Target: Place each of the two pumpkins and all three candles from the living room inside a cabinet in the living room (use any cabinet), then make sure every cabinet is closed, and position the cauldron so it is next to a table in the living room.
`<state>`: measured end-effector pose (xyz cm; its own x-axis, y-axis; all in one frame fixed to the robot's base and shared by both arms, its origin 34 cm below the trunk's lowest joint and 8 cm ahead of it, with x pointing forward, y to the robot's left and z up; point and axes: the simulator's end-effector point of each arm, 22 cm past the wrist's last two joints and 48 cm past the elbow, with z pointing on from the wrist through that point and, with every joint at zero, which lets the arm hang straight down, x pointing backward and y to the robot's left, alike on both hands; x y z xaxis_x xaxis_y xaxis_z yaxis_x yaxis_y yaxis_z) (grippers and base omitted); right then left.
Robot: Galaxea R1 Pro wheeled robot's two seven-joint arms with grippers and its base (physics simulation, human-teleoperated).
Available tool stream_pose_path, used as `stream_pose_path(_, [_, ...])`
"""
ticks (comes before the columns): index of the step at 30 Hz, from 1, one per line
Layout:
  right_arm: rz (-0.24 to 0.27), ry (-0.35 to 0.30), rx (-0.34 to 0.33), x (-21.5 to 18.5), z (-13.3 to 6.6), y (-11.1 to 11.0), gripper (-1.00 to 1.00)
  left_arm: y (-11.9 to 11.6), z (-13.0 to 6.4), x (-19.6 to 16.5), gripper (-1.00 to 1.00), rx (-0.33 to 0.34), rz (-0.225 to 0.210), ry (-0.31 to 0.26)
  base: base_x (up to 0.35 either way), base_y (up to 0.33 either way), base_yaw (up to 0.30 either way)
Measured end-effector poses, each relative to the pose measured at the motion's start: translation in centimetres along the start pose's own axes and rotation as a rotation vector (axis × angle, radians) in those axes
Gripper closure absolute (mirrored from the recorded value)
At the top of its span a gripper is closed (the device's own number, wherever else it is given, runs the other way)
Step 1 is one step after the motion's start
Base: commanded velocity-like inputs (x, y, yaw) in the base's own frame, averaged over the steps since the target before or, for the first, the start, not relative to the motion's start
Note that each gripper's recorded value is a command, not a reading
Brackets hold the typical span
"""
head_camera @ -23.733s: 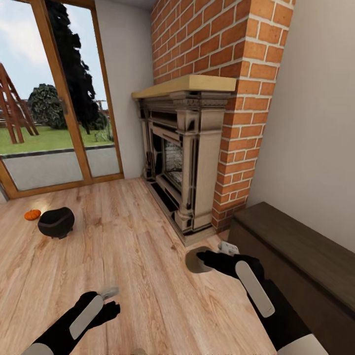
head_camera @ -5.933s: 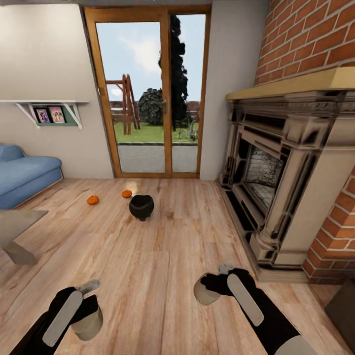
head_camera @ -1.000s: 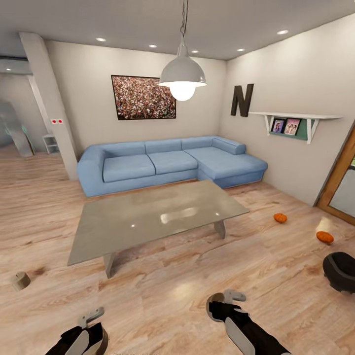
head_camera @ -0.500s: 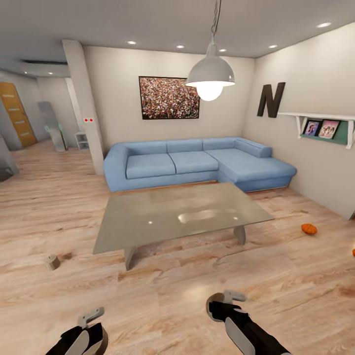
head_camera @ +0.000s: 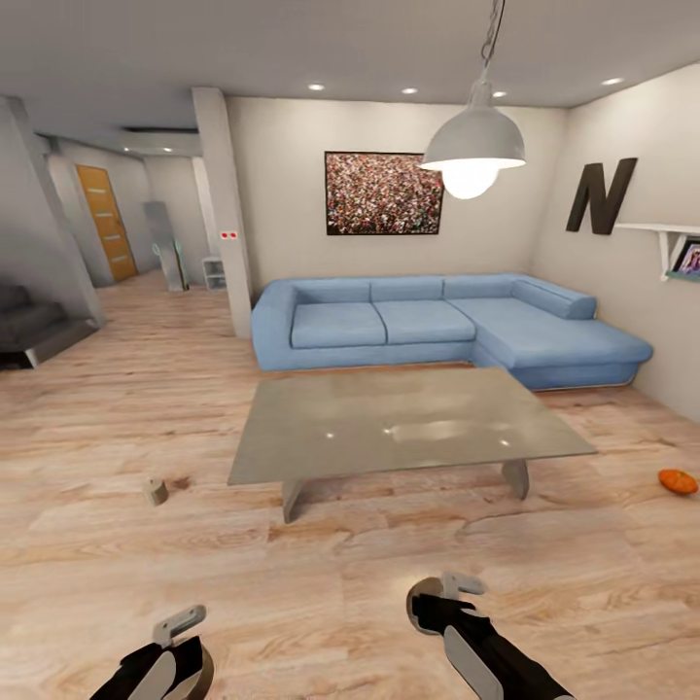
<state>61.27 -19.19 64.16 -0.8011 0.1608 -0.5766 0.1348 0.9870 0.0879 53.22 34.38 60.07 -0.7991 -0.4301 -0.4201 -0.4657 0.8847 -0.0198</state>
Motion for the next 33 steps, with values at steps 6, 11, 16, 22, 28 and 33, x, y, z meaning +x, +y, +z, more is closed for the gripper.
stream_pose_path(6, [0.0,0.0,0.0,0.0,0.0,0.0,1.0,0.02,0.0,0.04,1.0,0.0,0.0,0.0,0.0,0.0,0.29])
stream_pose_path(11, [0.0,0.0,0.0,0.0,0.0,0.0,1.0,0.02,0.0,0.04,1.0,0.0,0.0,0.0,0.0,0.0,0.29])
stream_pose_path(16, [0.001,-0.002,0.0,-0.04,0.0,0.0,1.0,0.04,0.01,0.04,1.0,-0.001,0.0,-0.001,0.0,0.0,0.29])
stream_pose_path(22, [0.007,-0.01,0.0,-0.2,0.01,-0.03,1.0,0.03,0.01,0.03,1.0,-0.001,0.0,-0.001,0.0,0.0,0.29])
stream_pose_path(28, [0.008,-0.011,0.0,-0.21,0.01,-0.01,1.0,0.06,0.01,0.01,1.0,-0.001,-0.001,-0.001,0.0,0.0,0.29])
stream_pose_path(33, [0.009,-0.01,-0.005,-0.16,-0.02,0.34,1.0,0.13,0.01,-0.03,1.0,-0.002,-0.002,-0.001,0.0,0.0,0.29])
